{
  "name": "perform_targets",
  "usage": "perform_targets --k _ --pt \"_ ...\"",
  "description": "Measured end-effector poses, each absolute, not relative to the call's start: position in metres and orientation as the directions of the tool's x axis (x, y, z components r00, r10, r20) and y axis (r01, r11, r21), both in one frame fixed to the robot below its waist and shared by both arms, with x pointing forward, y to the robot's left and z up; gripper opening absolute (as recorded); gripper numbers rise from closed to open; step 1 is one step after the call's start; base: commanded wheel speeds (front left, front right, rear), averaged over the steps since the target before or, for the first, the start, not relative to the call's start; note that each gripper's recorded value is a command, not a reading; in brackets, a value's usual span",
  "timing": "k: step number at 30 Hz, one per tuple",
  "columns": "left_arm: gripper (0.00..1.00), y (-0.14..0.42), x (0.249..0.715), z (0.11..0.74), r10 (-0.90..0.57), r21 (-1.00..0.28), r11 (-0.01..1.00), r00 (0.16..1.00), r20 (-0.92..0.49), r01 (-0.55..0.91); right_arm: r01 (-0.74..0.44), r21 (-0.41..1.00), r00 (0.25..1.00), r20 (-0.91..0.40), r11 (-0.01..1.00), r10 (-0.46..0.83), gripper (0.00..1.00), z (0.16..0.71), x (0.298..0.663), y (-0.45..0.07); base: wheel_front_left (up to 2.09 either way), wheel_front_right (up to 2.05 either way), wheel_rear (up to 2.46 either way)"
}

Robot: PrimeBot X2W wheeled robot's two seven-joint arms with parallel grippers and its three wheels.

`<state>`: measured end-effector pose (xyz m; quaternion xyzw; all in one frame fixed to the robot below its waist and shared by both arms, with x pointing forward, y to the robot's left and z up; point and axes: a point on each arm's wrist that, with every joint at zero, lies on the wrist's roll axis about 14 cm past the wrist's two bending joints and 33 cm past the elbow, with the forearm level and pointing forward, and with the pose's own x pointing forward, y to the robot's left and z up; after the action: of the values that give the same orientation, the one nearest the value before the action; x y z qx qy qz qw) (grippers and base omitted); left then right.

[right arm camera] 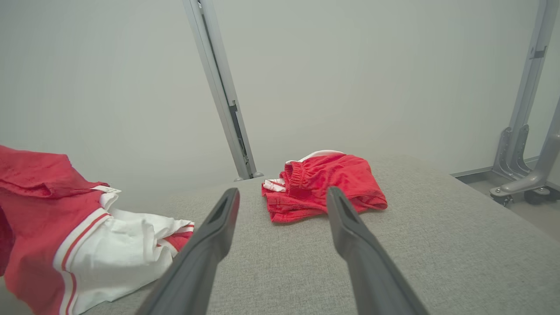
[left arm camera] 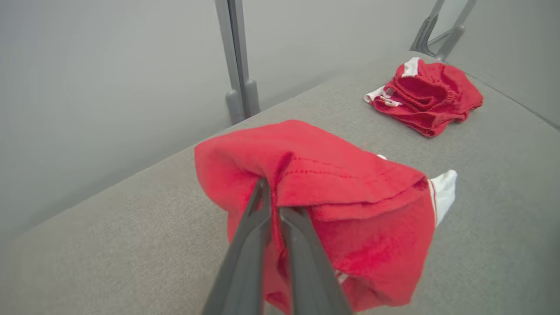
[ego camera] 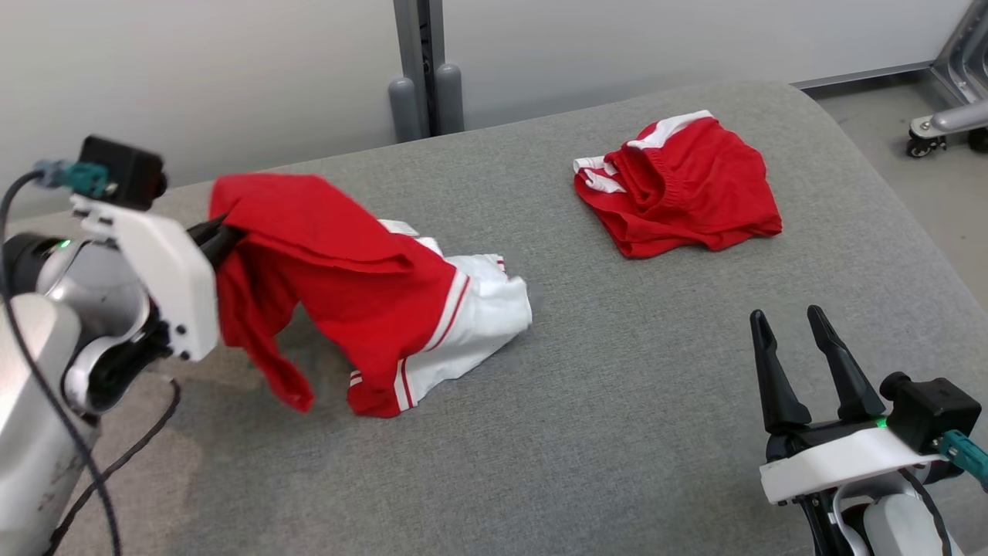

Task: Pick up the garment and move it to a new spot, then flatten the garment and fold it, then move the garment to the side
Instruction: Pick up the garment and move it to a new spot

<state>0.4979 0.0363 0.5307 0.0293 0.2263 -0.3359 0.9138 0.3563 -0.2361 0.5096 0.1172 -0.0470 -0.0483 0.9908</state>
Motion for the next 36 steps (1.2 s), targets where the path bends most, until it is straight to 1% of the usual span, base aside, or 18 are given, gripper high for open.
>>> perform_targets --k 6,12,15,16,17,21,25,32,36 --pt "0.0 0.108 0.508 0.497 -0.443 -0.096 0.885 0.76 -0.475 0.456 0.042 0.228 0.994 0.084 0.973 -0.063 1.0 0.51 0.366 -0.225 0.0 0.0 0.0" --pt "0.01 0.149 0.505 0.462 -0.349 -0.146 0.935 0.767 -0.539 0.323 0.021 0.217 0.996 0.081 0.976 -0.039 1.0 0.51 0.372 -0.221 0.0 0.0 0.0" --pt "0.41 0.162 0.502 0.445 -0.316 -0.157 0.948 0.756 -0.573 0.277 0.016 0.216 0.997 0.074 0.976 -0.032 1.0 0.507 0.373 -0.219 0.0 0.0 0.0" --pt "0.74 0.166 0.501 0.441 -0.308 -0.157 0.951 0.753 -0.581 0.267 0.015 0.216 0.997 0.072 0.976 -0.032 1.0 0.507 0.373 -0.219 0.0 0.0 0.0" --pt "1.0 0.17 0.499 0.437 -0.296 -0.156 0.955 0.75 -0.592 0.254 0.015 0.216 0.997 0.07 0.976 -0.031 1.0 0.506 0.374 -0.219 0.0 0.0 0.0" --pt "1.0 0.18 0.496 0.428 -0.28 -0.159 0.96 0.74 -0.612 0.232 0.011 0.214 0.997 0.068 0.977 -0.026 1.0 0.505 0.376 -0.218 0.0 0.0 0.0" --pt "1.0 0.184 0.498 0.437 -0.276 -0.145 0.961 0.761 -0.588 0.237 0.0 0.214 0.998 0.068 0.977 -0.015 1.0 0.505 0.378 -0.215 0.0 0.0 0.0" --pt "1.0 0.182 0.507 0.482 -0.305 -0.106 0.952 0.839 -0.45 0.288 -0.027 0.216 0.997 0.082 0.976 0.009 1.0 0.509 0.381 -0.207 0.0 0.0 0.0" --pt "1.0 0.18 0.503 0.504 -0.315 -0.092 0.949 0.874 -0.371 0.303 -0.036 0.217 0.996 0.085 0.975 0.018 1.0 0.51 0.378 -0.204 0.0 0.0 0.0"
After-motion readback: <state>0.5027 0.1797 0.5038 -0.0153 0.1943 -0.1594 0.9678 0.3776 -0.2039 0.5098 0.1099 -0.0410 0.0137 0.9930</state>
